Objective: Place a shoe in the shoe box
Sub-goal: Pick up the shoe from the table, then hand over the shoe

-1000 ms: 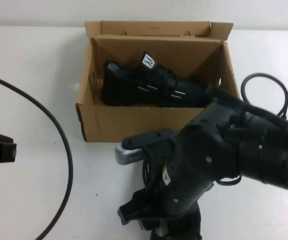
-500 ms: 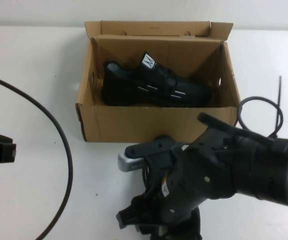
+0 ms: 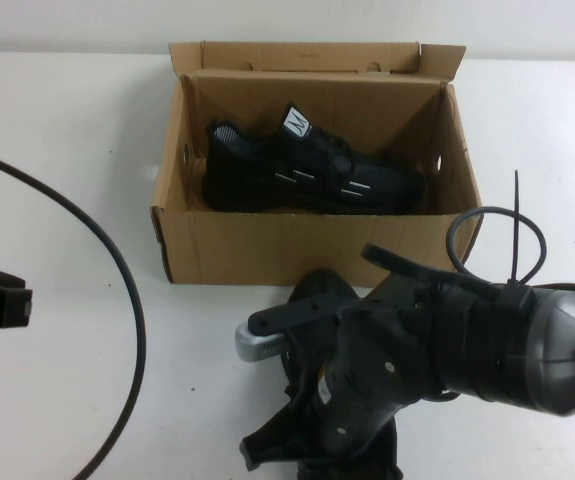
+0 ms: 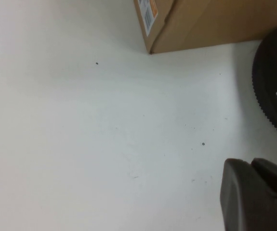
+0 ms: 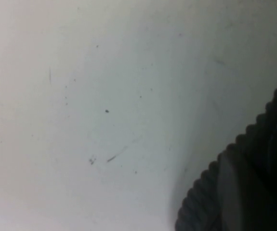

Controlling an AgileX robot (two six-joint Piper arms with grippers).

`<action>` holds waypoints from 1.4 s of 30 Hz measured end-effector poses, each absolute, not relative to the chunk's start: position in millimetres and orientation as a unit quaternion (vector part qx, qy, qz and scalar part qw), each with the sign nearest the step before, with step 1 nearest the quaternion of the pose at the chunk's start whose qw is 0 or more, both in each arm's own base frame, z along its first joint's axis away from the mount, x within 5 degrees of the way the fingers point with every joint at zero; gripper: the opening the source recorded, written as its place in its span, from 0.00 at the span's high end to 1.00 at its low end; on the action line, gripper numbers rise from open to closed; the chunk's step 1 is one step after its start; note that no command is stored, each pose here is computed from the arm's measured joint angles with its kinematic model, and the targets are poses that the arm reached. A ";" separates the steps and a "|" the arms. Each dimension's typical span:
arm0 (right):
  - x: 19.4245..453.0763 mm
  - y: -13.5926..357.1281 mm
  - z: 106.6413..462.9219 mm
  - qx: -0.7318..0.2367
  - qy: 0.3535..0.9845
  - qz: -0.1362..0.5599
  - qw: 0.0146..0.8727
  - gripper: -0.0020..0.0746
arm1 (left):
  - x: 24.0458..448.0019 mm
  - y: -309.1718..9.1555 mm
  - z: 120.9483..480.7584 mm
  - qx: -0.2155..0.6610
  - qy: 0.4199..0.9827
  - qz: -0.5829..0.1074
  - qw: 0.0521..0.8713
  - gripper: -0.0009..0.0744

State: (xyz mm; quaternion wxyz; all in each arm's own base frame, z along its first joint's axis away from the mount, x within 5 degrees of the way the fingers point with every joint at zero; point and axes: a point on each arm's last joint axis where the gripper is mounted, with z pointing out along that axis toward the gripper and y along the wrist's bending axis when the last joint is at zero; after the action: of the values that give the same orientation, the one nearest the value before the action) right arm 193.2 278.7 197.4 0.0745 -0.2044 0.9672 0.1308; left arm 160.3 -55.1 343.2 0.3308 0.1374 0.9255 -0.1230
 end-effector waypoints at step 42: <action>120.5 139.3 397.6 -0.582 0.755 -0.003 0.300 0.99 | 235.0 -134.3 300.9 0.107 0.828 -0.518 0.187 0.99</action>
State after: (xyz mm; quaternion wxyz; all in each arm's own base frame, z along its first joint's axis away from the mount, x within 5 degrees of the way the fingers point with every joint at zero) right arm 120.5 139.3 397.6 0.3003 -0.5823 0.7555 -0.0028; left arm 235.0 -134.3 300.9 0.1870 0.1075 0.8280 -0.5176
